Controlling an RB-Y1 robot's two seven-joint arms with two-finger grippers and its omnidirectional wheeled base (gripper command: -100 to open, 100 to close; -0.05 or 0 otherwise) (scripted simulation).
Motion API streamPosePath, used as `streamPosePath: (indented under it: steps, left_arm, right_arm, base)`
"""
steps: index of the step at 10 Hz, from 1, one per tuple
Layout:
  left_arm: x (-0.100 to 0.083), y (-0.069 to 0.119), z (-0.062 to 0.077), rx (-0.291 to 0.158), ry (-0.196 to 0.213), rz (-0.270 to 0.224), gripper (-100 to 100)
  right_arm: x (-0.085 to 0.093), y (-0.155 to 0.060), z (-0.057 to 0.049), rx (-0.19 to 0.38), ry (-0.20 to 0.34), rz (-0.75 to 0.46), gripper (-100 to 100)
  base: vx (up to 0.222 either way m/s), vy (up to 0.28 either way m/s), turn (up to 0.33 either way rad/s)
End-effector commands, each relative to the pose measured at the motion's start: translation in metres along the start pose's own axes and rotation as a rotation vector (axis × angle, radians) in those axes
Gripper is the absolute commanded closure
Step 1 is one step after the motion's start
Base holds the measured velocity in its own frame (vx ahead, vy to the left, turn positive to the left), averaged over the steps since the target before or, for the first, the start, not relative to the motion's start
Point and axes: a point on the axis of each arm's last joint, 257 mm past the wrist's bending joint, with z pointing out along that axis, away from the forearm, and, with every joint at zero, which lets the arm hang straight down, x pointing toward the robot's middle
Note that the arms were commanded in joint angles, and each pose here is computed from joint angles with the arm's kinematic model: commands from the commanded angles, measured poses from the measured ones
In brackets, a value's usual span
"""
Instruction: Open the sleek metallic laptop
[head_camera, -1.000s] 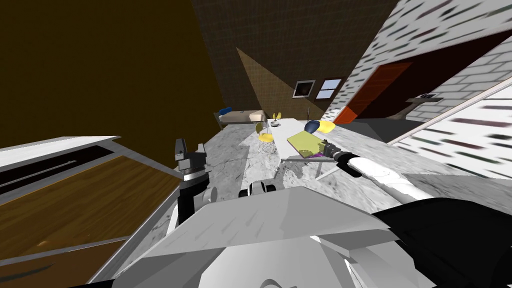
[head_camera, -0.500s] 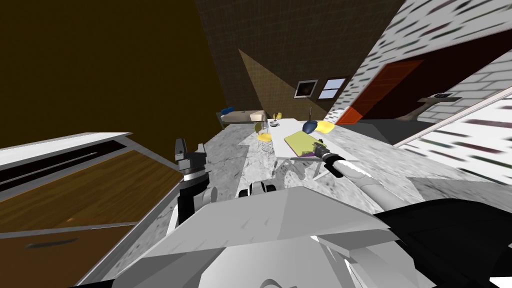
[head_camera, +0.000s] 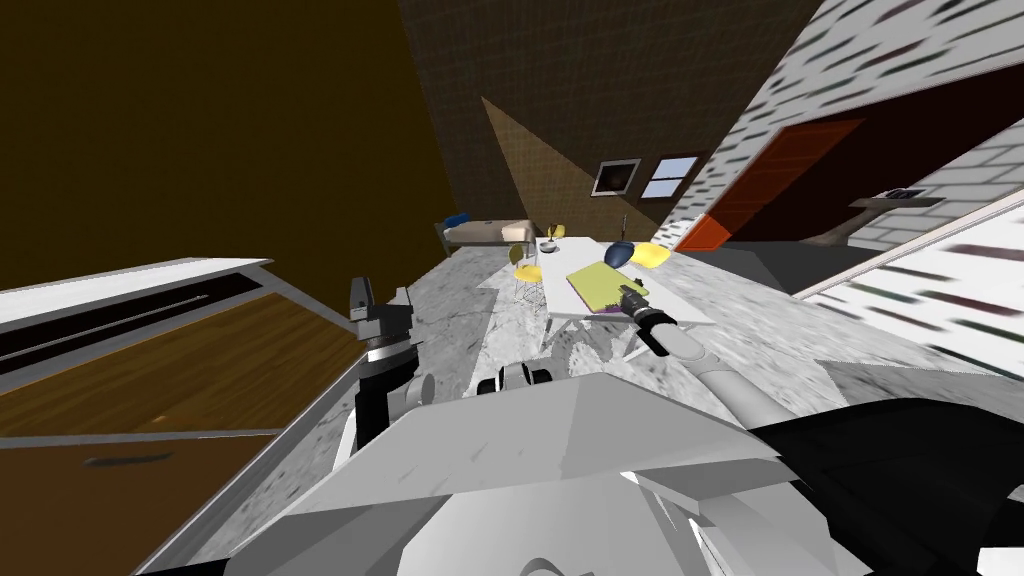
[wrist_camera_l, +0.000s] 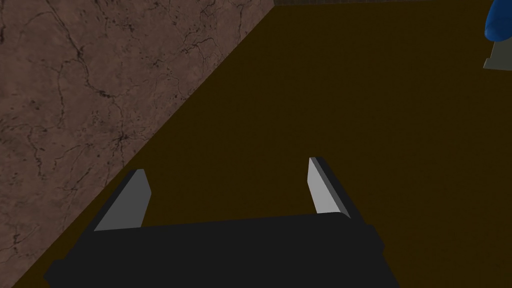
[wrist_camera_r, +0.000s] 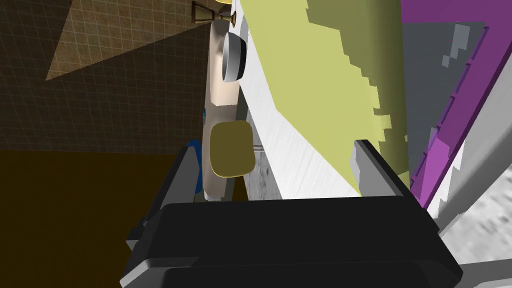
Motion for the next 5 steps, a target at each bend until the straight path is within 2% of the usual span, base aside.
streamPosePath:
  steps: [1, 3, 5]
  left_arm:
    - [0.0, 0.0, 0.0, 0.0, 0.0, 0.0, 0]
    - [0.0, 0.0, 0.0, 0.0, 0.0, 0.0, 0]
    - [0.0, 0.0, 0.0, 0.0, 0.0, 0.0, 0]
  right_arm:
    - [-0.01, 0.003, 0.0, 0.009, -0.003, 0.0, -100]
    - [-0.01, 0.003, 0.0, 0.009, -0.004, 0.021, -100]
    - [-0.034, 0.003, 0.001, 0.043, 0.0, 0.032, -100]
  base:
    - [-0.026, -0.051, -0.018]
    - [0.001, -0.004, -0.004]
    - [-0.037, -0.082, 0.087]
